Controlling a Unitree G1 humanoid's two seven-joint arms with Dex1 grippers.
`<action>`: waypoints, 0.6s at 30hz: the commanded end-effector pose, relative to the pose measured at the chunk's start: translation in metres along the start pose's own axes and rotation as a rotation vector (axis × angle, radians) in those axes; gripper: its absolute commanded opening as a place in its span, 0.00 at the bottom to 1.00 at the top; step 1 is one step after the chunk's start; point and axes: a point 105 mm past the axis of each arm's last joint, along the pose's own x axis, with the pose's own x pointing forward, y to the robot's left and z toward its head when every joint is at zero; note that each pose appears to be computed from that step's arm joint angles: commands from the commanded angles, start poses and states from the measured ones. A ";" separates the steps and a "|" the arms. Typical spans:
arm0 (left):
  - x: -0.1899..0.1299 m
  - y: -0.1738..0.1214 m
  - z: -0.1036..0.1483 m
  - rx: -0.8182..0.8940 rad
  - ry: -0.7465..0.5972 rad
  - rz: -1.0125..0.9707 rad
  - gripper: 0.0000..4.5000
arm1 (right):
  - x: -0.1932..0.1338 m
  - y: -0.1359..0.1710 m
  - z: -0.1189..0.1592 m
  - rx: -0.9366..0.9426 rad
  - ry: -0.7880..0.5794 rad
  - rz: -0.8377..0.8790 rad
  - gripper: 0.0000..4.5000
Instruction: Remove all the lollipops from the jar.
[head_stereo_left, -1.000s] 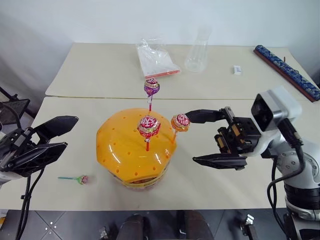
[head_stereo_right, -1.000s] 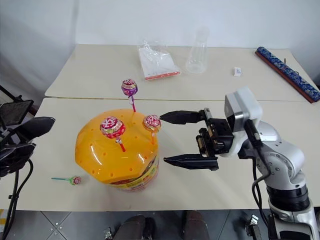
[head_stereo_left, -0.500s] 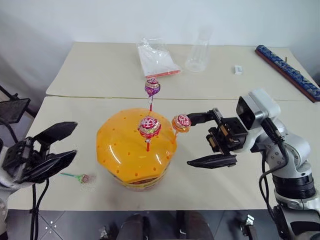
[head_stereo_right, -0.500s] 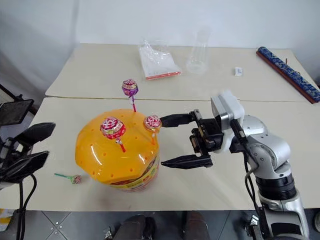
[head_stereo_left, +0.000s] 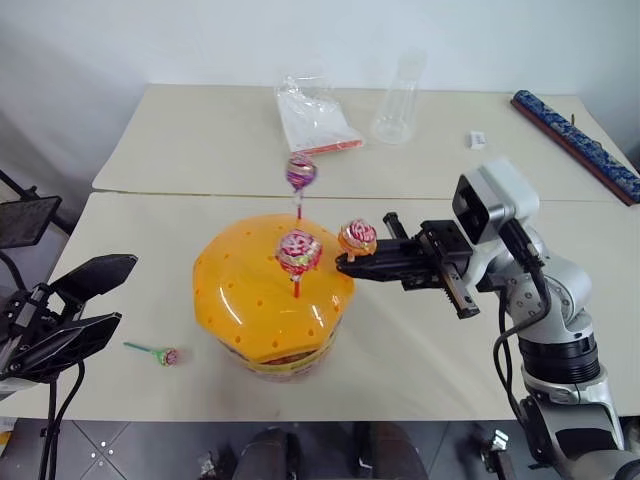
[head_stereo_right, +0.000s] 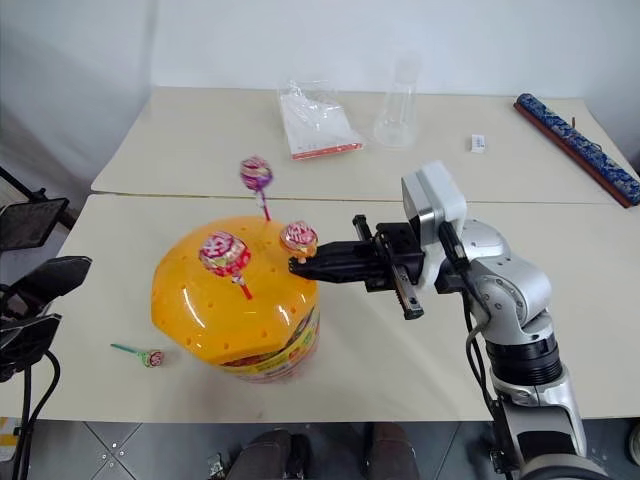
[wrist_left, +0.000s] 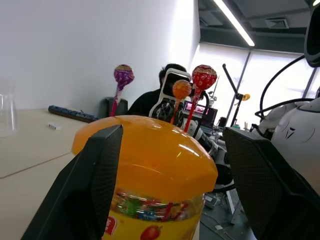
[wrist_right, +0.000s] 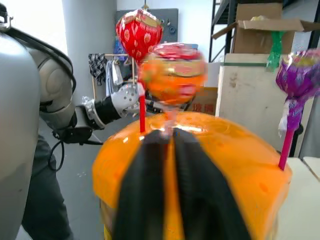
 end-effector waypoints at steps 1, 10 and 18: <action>0.005 -0.005 0.007 0.010 -0.007 -0.032 0.76 | 0.001 0.000 0.025 -0.019 -0.099 -0.003 0.01; 0.015 -0.003 0.002 0.033 0.064 -0.076 0.76 | -0.101 -0.017 0.054 0.090 0.183 -0.428 0.01; 0.015 -0.002 0.002 0.062 0.120 -0.107 0.76 | -0.268 0.018 -0.017 0.208 1.037 -0.856 0.01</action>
